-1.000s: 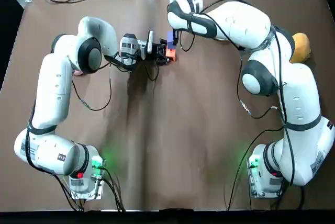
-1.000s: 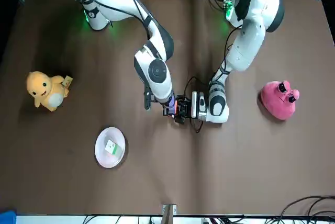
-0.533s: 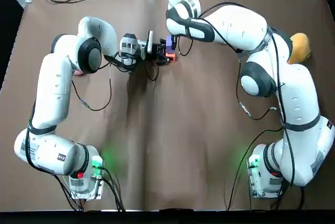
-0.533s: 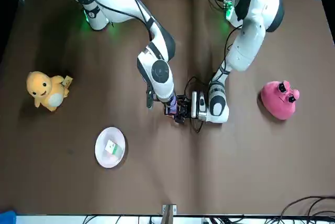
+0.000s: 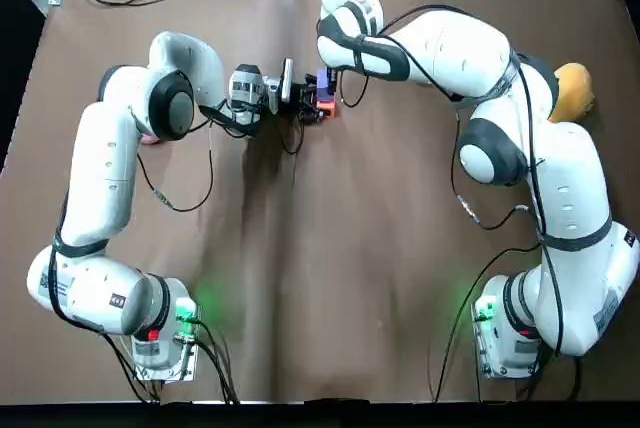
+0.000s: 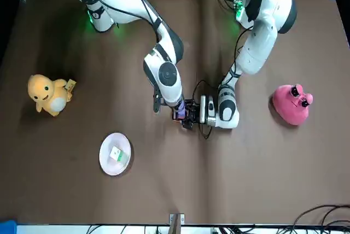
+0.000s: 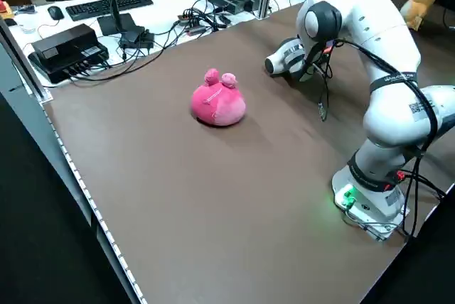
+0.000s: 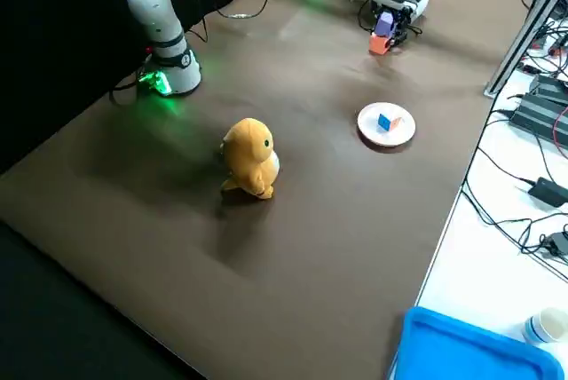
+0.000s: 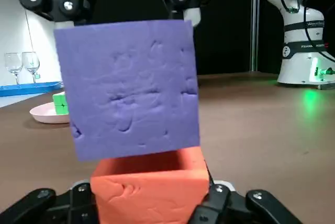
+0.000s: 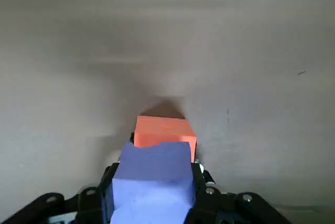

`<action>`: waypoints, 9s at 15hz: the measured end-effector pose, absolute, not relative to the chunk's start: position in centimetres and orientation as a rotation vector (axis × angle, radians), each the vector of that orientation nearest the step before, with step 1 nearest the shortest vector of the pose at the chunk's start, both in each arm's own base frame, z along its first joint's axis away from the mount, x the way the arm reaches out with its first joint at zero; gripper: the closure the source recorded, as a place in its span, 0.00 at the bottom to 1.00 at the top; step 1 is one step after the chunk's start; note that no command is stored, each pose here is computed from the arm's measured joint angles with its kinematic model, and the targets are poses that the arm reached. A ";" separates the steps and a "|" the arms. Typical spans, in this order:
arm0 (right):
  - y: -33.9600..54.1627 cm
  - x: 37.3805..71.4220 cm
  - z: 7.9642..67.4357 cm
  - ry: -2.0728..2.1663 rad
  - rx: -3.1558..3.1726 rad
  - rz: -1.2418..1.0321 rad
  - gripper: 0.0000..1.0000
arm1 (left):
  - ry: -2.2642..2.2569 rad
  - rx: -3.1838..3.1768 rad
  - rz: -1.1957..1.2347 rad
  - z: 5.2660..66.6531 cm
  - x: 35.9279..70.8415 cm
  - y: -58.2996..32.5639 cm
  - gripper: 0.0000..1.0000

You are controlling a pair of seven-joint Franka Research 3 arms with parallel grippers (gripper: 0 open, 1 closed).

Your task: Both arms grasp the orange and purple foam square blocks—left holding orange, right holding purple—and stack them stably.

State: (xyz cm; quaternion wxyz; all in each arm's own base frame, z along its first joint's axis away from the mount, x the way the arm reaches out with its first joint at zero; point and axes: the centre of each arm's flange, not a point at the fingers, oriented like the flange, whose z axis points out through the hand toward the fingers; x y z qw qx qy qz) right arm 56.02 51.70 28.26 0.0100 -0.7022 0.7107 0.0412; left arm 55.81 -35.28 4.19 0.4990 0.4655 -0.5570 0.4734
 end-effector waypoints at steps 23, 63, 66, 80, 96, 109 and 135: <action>51.5 55.8 27.3 2.274 -2.142 0.128 0.41 | -1.348 1.126 1.145 4.2 55.8 -35.3 0.36; 51.2 56.4 27.9 2.272 -2.121 0.124 0.00 | -1.349 1.172 1.200 5.0 58.8 -31.3 0.00; 51.0 56.6 28.3 2.276 -2.117 0.125 0.00 | -1.328 1.205 1.176 6.0 59.5 -29.7 0.00; 44.9 61.1 38.0 2.268 -2.152 0.137 0.00 | -1.213 1.415 0.781 13.9 62.6 -25.1 0.00; 15.3 66.4 56.8 0.826 -2.990 0.084 0.00 | -0.586 2.062 -0.092 31.8 65.5 -20.1 0.00; -1.2 57.6 68.6 0.295 -3.087 -0.107 0.00 | -0.343 3.040 -0.215 44.6 63.8 -13.2 0.00; -1.0 53.8 65.6 0.163 -3.116 -0.055 0.00 | -0.156 3.156 0.020 59.5 57.4 -4.6 0.00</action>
